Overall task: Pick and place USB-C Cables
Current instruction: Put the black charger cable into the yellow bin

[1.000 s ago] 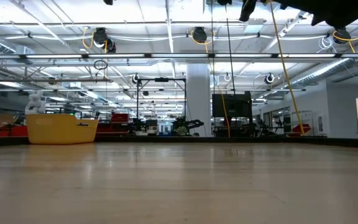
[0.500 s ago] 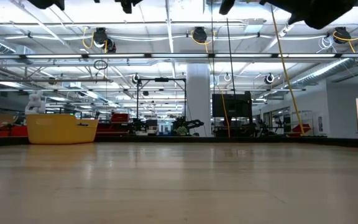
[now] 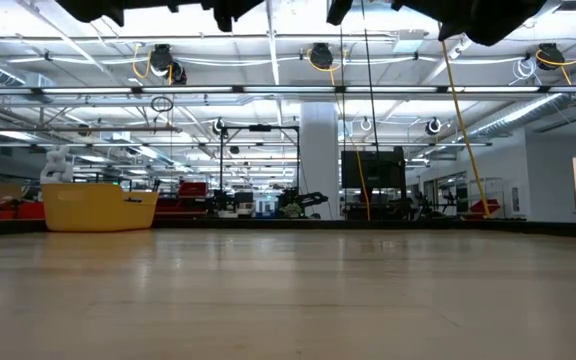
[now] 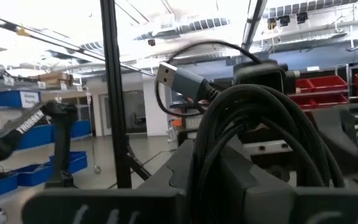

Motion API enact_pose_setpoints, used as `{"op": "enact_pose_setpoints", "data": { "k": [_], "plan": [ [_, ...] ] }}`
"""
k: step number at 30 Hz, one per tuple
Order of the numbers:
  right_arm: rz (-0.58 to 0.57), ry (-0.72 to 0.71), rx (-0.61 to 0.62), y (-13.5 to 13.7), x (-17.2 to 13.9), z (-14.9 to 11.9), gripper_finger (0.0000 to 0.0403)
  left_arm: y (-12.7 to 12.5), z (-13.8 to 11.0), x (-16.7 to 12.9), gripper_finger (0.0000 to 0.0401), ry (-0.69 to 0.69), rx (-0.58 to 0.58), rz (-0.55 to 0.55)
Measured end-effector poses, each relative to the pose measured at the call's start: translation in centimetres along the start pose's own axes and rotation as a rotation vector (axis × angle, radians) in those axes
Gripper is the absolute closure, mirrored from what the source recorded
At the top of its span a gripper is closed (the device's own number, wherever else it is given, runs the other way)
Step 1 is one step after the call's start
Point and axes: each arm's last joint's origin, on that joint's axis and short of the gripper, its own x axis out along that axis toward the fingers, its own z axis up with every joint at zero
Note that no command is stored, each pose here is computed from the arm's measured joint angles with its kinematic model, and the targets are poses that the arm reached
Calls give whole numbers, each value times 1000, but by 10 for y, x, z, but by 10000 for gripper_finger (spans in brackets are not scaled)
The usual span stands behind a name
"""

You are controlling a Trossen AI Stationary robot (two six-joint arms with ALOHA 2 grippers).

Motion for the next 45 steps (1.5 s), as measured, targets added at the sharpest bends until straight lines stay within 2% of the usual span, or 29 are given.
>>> {"op": "enact_pose_setpoints", "data": {
  "k": [5, 16, 20, 30, 36, 39, 42, 45],
  "plan": [
    [-2, 10, -15, 0, 0, -1, 371, 1, -5, 12, 148, 6, -16, 4],
    [-7, 37, -23, -1, 0, -4, 371, 3, -13, 33, 197, 15, -20, 9],
    [-8, 41, -26, -1, 0, -4, 371, 4, -11, 33, 234, -6, 0, 11],
    [-10, 50, -44, -1, 0, -5, 371, 3, -10, 32, 362, -7, 38, 4],
    [-17, 58, -45, -3, -1, -6, 370, 3, -10, 32, 364, -6, 34, -9],
    [-26, 58, -45, -3, -1, -6, 362, 3, -10, 32, 349, -7, 25, -8],
    [-48, 56, -60, -4, -1, -6, 342, 4, -9, 32, 338, -10, 21, -7],
    [-51, 59, -61, -4, -1, -6, 314, 3, -9, 32, 350, -10, 21, -11]
  ]
}}
